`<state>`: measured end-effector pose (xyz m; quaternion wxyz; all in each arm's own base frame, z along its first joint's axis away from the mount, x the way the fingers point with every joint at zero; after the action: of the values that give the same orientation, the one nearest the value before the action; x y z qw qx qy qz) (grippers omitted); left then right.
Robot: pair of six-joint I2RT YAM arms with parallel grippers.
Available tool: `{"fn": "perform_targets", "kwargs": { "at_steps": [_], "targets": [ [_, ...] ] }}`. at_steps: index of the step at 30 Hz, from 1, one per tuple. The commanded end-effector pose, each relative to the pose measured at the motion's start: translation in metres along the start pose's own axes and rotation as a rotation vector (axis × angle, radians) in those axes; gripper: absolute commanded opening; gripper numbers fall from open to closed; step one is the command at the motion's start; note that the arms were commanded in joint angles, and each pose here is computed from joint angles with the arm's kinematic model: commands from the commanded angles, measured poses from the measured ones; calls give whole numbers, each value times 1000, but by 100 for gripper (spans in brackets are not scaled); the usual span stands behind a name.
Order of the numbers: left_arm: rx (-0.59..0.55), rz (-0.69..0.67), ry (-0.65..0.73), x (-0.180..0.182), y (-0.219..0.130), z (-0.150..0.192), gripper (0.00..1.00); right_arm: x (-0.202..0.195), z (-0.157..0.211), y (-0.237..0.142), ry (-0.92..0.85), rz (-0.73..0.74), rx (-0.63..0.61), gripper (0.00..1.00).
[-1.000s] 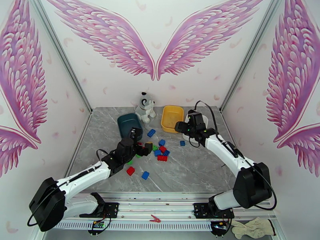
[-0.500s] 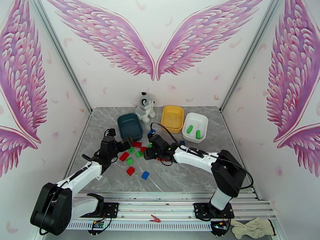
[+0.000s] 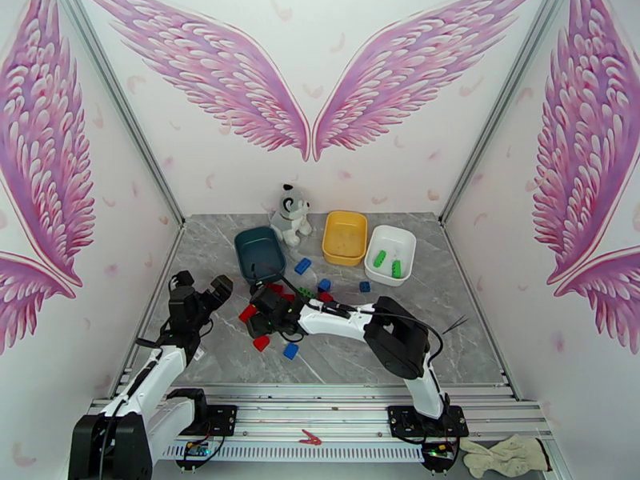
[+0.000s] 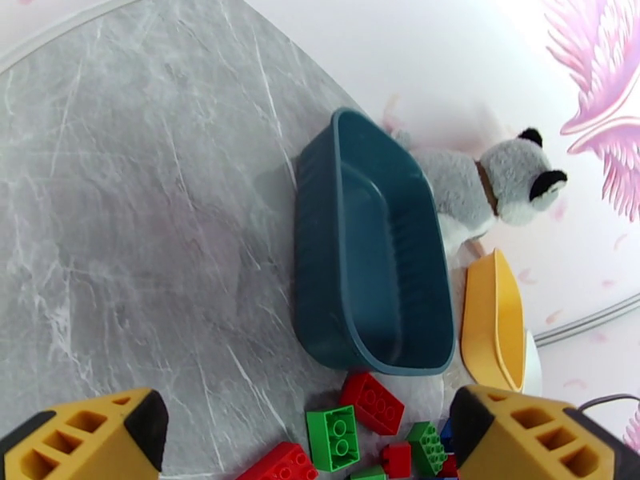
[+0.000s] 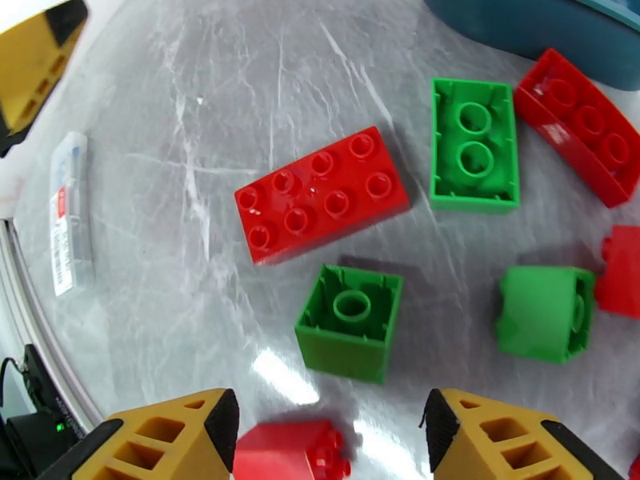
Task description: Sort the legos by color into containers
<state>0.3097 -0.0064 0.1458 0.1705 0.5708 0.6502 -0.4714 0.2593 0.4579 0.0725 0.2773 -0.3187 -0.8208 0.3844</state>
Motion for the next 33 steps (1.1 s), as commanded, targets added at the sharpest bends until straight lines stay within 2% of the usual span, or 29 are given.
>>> {"fn": "perform_targets", "kwargs": {
  "at_steps": [1, 10, 15, 21, 26, 33],
  "targets": [
    [3, 25, -32, 0, -4, 0, 99, 0, 1, 12, 4, 49, 28, 69],
    [23, 25, -51, 3, 1, 3, 99, -10, 1, 31, -18, 156, 52, 66],
    [33, 22, -58, 5, 4, 5, 99, -10, -1, 35, -22, 173, 48, 58],
    [38, 30, -59, 4, 4, 6, 99, -10, -4, 34, -25, 175, 40, 38],
    [66, 60, -43, -4, 8, 11, 99, -10, -10, 18, -16, 170, -2, 33],
    [171, 132, 50, -34, 22, 40, 99, -36, -26, -33, 16, 207, -93, 32]
  ]
}}
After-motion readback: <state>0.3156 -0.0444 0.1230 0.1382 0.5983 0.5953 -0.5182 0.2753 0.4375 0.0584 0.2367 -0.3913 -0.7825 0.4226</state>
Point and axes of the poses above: each hand's point on the last joint's axis, 136 mm out from that joint toward the fingers, its own y axis out along the fingers, its own x axis along the line the jaws close on, z = x × y, the point moved 2 cm from there along -y, back along the fingers, and after that the axes turned 7 degrees about -y, right-handed, at the moved point
